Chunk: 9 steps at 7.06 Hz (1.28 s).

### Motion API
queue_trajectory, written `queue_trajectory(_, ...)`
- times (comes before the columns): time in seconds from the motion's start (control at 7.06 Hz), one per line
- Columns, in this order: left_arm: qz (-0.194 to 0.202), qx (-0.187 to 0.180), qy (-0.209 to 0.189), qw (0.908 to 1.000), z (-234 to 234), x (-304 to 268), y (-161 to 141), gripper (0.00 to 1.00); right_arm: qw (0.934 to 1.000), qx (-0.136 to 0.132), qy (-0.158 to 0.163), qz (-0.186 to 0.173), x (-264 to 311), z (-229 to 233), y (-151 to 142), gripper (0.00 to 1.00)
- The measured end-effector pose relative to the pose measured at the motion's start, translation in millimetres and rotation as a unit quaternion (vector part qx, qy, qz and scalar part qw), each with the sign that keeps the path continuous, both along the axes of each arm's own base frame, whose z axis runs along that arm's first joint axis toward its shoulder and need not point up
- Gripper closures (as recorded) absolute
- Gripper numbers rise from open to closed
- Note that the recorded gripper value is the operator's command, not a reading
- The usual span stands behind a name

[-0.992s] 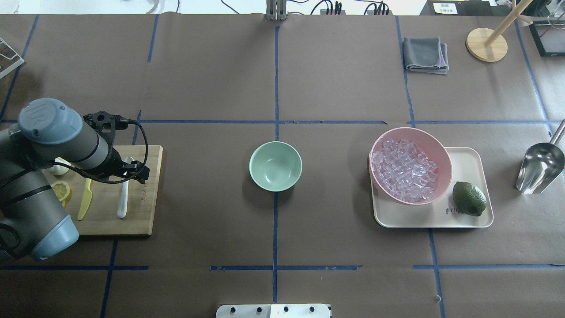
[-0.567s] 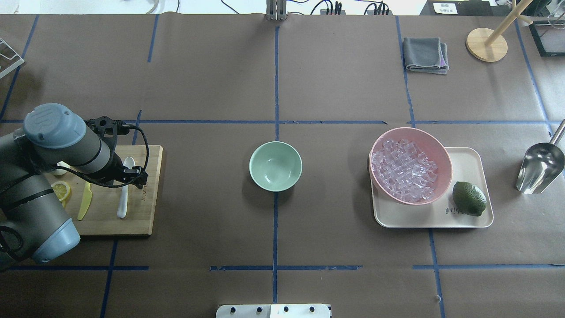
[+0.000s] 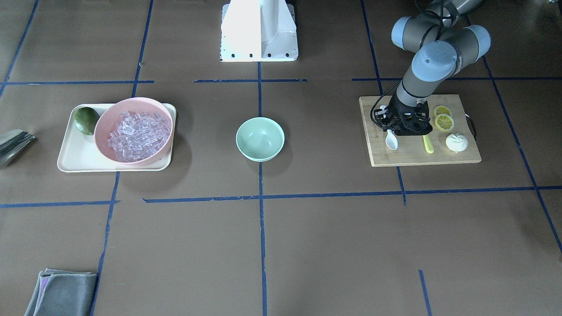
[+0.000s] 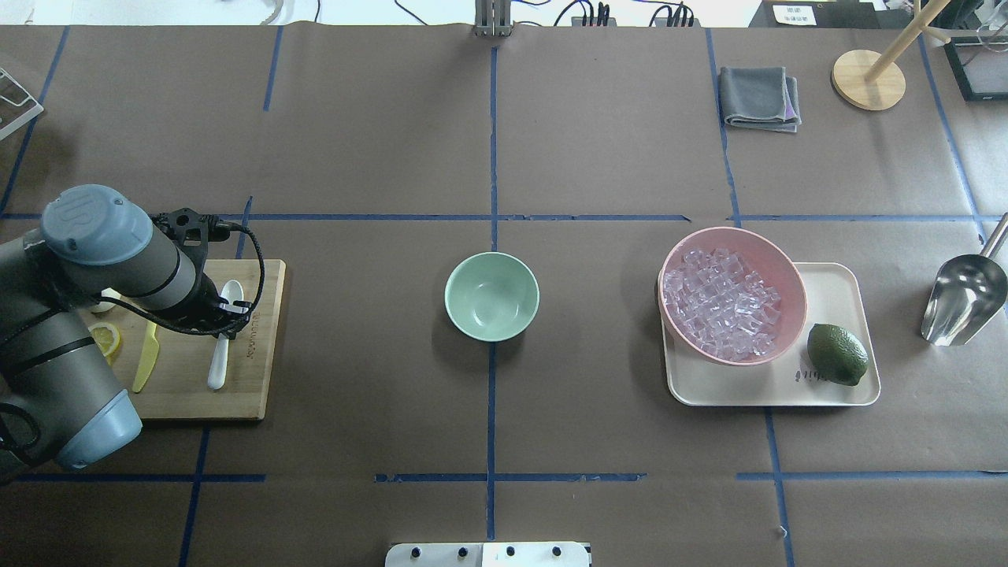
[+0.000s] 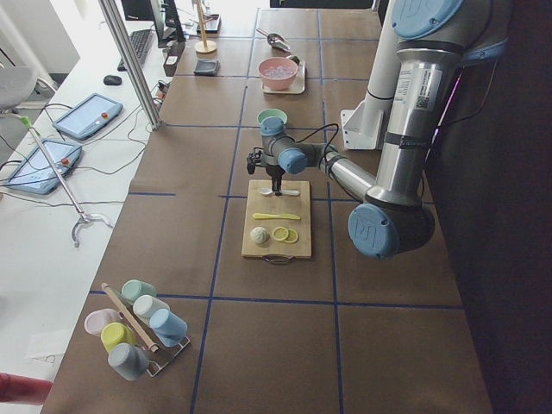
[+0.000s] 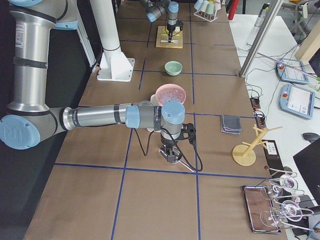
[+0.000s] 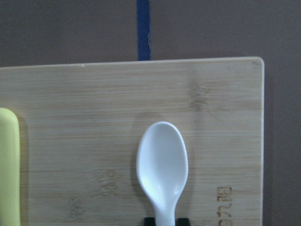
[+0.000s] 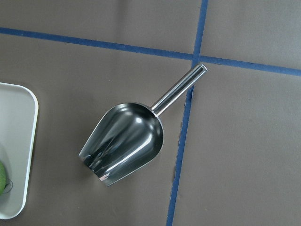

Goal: Put spoon and ice into bowl

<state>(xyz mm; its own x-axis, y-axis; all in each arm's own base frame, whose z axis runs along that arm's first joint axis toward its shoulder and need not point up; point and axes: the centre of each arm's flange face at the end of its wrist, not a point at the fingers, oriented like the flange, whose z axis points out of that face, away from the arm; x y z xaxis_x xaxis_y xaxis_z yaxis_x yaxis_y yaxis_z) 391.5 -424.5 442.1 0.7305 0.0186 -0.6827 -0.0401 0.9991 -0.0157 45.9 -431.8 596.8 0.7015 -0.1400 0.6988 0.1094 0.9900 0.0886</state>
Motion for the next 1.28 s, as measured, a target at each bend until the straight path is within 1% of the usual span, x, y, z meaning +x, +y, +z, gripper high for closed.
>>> queue_trajectory(0.28, -0.007, -0.003, 0.004, 1.0, -6, -1, 0, 1.0, 1.0, 0.0, 0.0, 0.0, 0, 0, 0, 0.0)
queue_trajectory(0.43, -0.018, -0.005, 0.016, 0.9997, -22, -2, 1, 1.0, 1.0, 0.0, 0.0, 0.0, 0, 0, 0, 0.0)
queue_trajectory(0.57, -0.029, -0.003, 0.035, 0.999, -48, -1, 0, 1.0, 1.0, 0.0, 0.0, 0.0, 0, 0, 0, 0.0)
queue_trajectory(0.71, -0.047, -0.005, 0.062, 0.997, -87, 10, -4, 1.0, 1.0, 0.001, 0.0, 0.0, 0, 0, 0, 0.0)
queue_trajectory(0.85, -0.062, -0.016, 0.09, 0.9939, -134, 39, -8, 1.0, 1.0, 0.001, -0.001, 0.0, 0, 0, 0, 0.0)
queue_trajectory(0.99, -0.068, -0.028, 0.111, 0.9911, -175, 73, -8, 1.0, 1.0, 0.001, -0.005, 0.0, -1, -1, 0, 0.0)
queue_trajectory(1.28, -0.063, -0.036, 0.136, 0.988, -232, 116, -2, 1.0, 0.9999, 0.0, -0.016, 0.0, -2, -3, 0, 0.0)
